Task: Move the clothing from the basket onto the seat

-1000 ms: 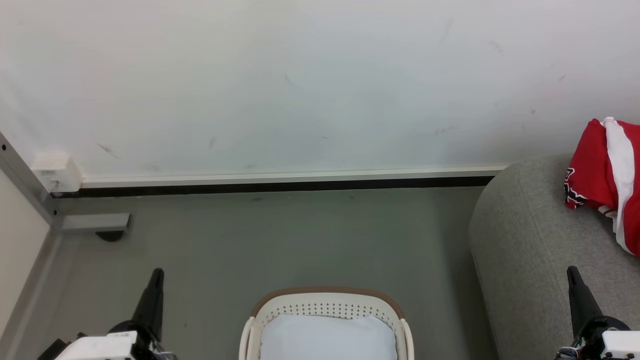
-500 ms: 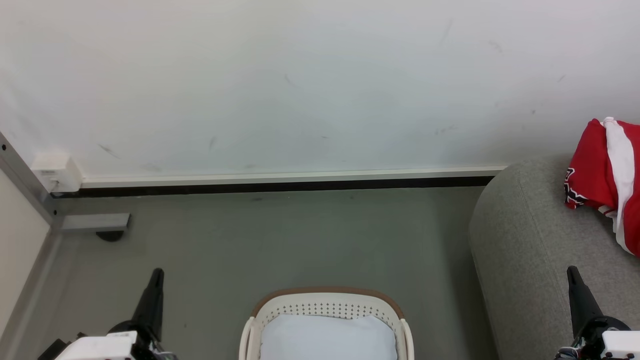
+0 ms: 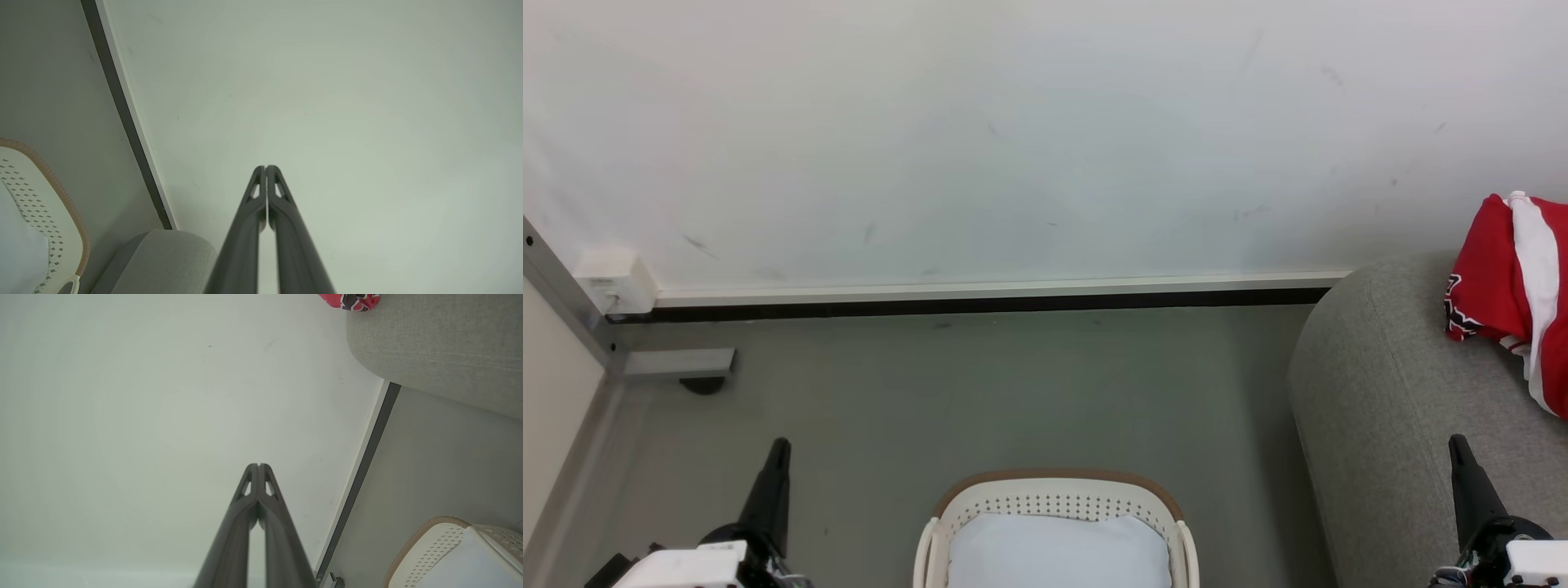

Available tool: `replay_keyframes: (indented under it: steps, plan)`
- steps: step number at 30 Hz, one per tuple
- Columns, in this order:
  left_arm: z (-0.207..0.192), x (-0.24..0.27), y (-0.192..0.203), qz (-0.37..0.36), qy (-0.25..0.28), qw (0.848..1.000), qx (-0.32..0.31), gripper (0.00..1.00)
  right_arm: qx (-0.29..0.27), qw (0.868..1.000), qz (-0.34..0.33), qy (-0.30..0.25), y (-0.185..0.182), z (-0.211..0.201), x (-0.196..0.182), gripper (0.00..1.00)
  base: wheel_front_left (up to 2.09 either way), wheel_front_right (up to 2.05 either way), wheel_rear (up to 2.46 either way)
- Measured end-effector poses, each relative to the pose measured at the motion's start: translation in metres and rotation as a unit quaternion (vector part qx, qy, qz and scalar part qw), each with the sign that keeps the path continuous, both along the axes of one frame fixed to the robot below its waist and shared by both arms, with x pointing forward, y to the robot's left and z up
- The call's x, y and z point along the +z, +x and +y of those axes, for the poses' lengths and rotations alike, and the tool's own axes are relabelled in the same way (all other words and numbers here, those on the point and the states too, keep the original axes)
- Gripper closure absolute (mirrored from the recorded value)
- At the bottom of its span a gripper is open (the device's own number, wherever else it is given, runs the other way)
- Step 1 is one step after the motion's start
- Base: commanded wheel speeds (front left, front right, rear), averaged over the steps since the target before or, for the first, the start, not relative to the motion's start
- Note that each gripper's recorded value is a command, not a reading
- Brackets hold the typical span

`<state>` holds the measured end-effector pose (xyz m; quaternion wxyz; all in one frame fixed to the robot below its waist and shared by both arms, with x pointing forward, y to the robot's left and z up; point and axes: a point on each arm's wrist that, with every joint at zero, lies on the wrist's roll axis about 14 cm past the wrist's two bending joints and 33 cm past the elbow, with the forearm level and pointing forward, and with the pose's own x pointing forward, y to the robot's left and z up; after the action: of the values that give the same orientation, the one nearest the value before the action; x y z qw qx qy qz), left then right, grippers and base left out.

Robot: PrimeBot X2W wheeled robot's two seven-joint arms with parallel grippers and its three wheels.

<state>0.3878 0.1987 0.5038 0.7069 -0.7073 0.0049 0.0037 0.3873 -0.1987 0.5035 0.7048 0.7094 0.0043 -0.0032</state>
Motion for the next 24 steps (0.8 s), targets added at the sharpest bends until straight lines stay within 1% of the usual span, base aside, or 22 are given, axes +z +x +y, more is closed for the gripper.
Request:
replay_keyframes:
  steps: [24]
  plan:
    - [0.0000,0.0000,0.0000,0.000,0.000,1.000,0.000,1.00,0.000,1.000,0.000,0.000,0.0000,0.0000,0.0000,1.00,0.00,0.00,0.00]
